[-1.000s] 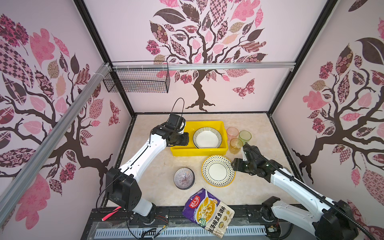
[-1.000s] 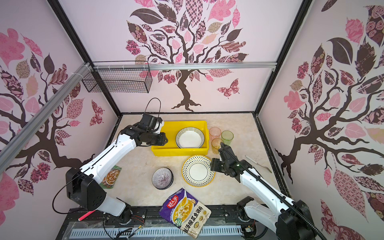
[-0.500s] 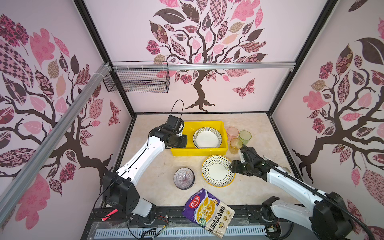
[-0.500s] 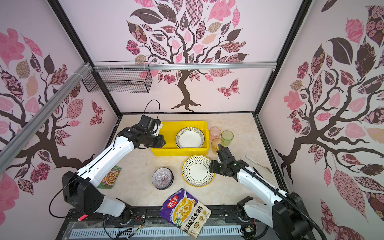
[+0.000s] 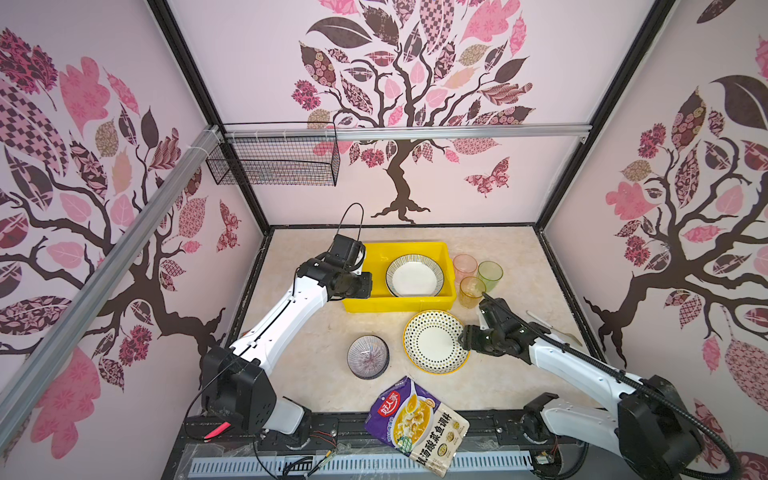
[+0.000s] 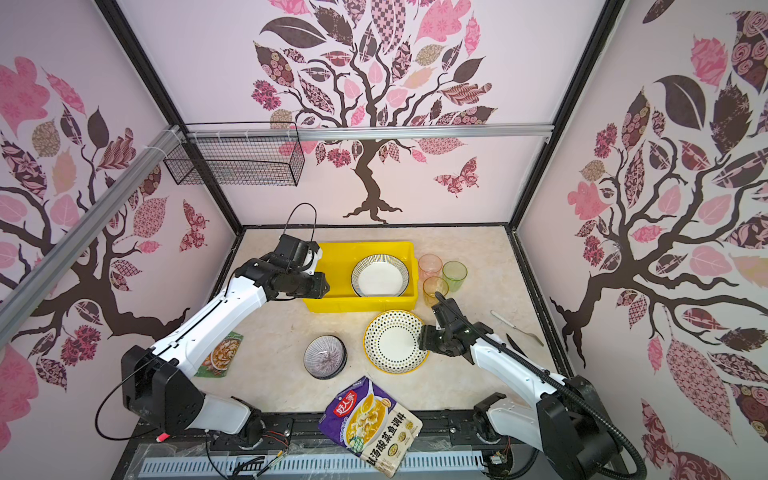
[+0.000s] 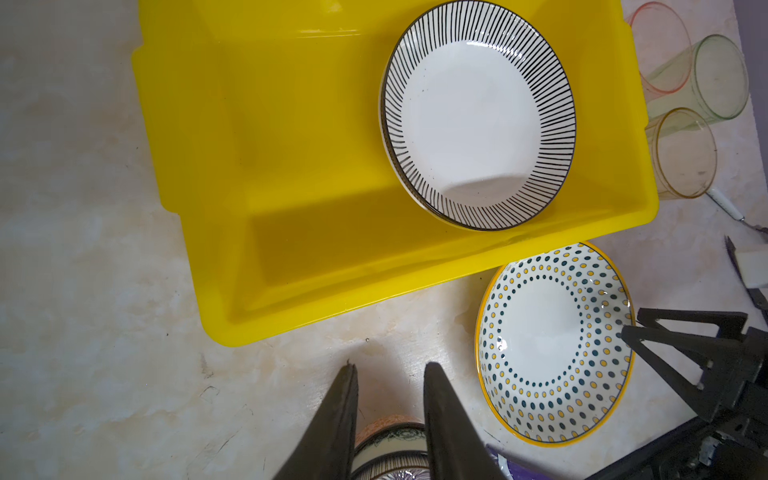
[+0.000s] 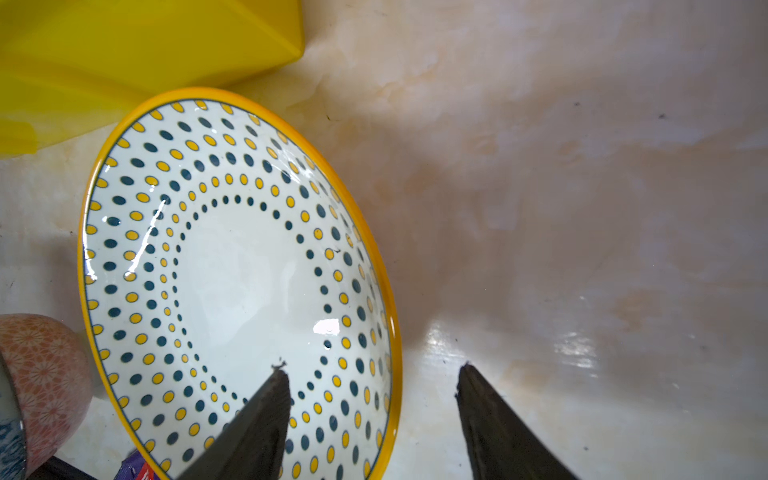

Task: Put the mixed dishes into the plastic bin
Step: 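Pinch the dotted plate rim with the right gripper while left hovers beside the bin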

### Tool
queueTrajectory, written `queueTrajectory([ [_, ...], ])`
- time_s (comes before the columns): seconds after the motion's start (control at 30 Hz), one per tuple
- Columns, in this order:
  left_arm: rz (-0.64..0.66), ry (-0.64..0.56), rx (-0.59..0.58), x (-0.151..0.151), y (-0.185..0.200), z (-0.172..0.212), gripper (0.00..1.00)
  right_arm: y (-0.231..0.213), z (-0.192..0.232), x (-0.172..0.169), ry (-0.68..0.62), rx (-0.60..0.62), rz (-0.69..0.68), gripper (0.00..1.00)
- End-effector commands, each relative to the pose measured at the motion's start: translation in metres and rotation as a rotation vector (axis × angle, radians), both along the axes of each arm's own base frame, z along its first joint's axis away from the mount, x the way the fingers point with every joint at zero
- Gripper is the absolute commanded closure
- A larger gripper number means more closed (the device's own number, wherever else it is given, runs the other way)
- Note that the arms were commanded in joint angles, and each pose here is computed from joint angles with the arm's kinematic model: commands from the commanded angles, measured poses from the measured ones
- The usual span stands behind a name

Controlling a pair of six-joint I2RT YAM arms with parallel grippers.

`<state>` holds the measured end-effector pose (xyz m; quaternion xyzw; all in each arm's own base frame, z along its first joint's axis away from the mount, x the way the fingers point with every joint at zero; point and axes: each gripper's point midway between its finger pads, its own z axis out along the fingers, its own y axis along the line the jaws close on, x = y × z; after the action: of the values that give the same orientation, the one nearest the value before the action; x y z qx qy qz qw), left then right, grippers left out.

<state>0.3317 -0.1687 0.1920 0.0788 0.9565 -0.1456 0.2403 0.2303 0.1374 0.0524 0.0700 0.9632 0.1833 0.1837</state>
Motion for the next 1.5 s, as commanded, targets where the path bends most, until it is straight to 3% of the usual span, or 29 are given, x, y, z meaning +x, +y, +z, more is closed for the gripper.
queueTrajectory([
  [0.0, 0.007, -0.013, -0.028, -0.001, 0.002, 0.001, 0.69, 0.001, -0.002, 0.001, 0.010, 0.001, -0.003, 0.34],
  [0.6, 0.020, 0.023, -0.046, 0.001, 0.010, -0.012, 0.68, 0.005, -0.014, 0.002, 0.032, 0.015, -0.007, 0.43],
  [0.8, 0.023, 0.027, -0.049, 0.002, 0.010, -0.014, 0.68, 0.008, -0.018, 0.003, 0.044, 0.024, 0.004, 0.57],
  [1.07, 0.023, 0.029, -0.049, 0.002, 0.011, -0.014, 0.68, 0.009, -0.023, 0.002, 0.063, 0.021, 0.008, 0.60],
  [1.47, 0.018, 0.044, -0.057, 0.002, 0.008, -0.016, 0.67, 0.009, -0.029, 0.000, 0.084, 0.007, 0.013, 0.76],
])
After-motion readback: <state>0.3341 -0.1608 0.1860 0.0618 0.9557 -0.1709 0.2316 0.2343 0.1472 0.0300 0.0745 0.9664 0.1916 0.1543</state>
